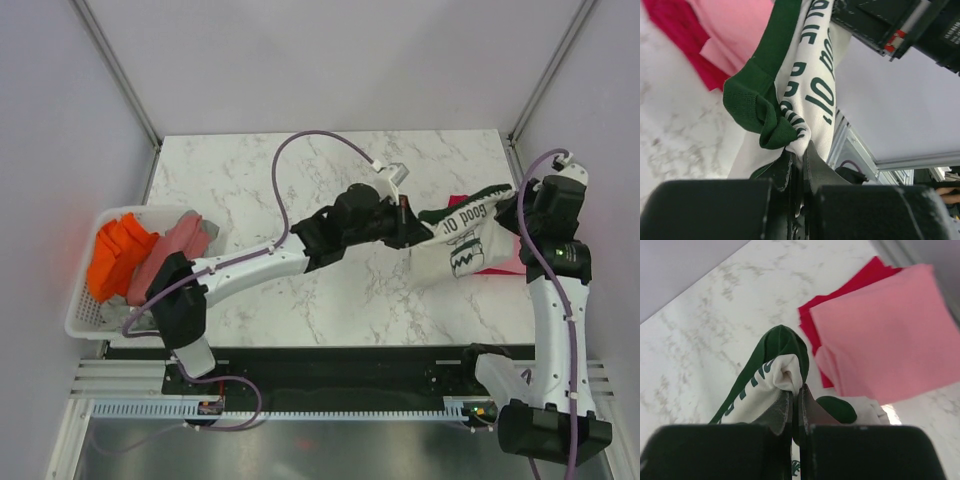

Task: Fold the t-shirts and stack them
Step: Neatly place the folded tshirt to the corner

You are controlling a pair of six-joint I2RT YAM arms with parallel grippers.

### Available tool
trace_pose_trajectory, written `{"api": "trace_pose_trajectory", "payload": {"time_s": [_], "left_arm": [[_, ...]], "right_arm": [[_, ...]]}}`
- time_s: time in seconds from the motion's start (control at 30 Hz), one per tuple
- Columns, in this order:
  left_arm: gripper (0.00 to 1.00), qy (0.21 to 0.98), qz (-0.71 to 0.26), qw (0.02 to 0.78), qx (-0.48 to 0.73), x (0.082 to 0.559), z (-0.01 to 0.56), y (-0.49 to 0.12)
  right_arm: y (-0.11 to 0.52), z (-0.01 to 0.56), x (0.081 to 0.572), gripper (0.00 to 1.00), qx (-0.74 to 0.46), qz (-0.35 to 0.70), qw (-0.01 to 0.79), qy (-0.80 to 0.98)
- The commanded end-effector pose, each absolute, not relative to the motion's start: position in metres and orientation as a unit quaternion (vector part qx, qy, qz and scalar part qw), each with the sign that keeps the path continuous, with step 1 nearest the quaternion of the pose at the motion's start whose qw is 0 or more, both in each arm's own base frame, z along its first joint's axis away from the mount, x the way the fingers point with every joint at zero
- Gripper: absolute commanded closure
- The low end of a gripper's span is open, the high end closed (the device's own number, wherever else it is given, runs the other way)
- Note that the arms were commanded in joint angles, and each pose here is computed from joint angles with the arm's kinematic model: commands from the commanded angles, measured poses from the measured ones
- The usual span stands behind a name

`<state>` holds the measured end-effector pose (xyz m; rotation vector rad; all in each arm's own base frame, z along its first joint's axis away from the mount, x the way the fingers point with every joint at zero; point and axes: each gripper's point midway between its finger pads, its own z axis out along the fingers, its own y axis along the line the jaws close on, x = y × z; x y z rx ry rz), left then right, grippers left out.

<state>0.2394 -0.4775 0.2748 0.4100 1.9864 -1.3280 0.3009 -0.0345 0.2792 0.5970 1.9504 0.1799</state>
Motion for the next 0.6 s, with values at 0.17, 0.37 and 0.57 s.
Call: {"api": "trace_pose_trajectory", "payload": {"time_s": [0.17, 0.37, 0.57], "left_arm": [[0.98, 0.704, -0.579, 0.372, 0.176, 0.237, 0.310, -0.565], [0.98, 0.700, -0.585, 0.369, 0.180, 0.250, 0.289, -0.612], [0.98, 0.684, -0.592, 0.394, 0.161, 0.277, 0.270, -0.650]], "right_arm": [[-0.154, 0.311, 0.281, 1.00, 0.393, -0.129, 0.533, 0.738], [-0.207, 0.313, 0.265, 1.00, 0.450, -0.182, 0.514, 0.707], [-0.238, 0.290, 0.268, 1.00, 0.477, -0.191, 0.500, 0.698]]}}
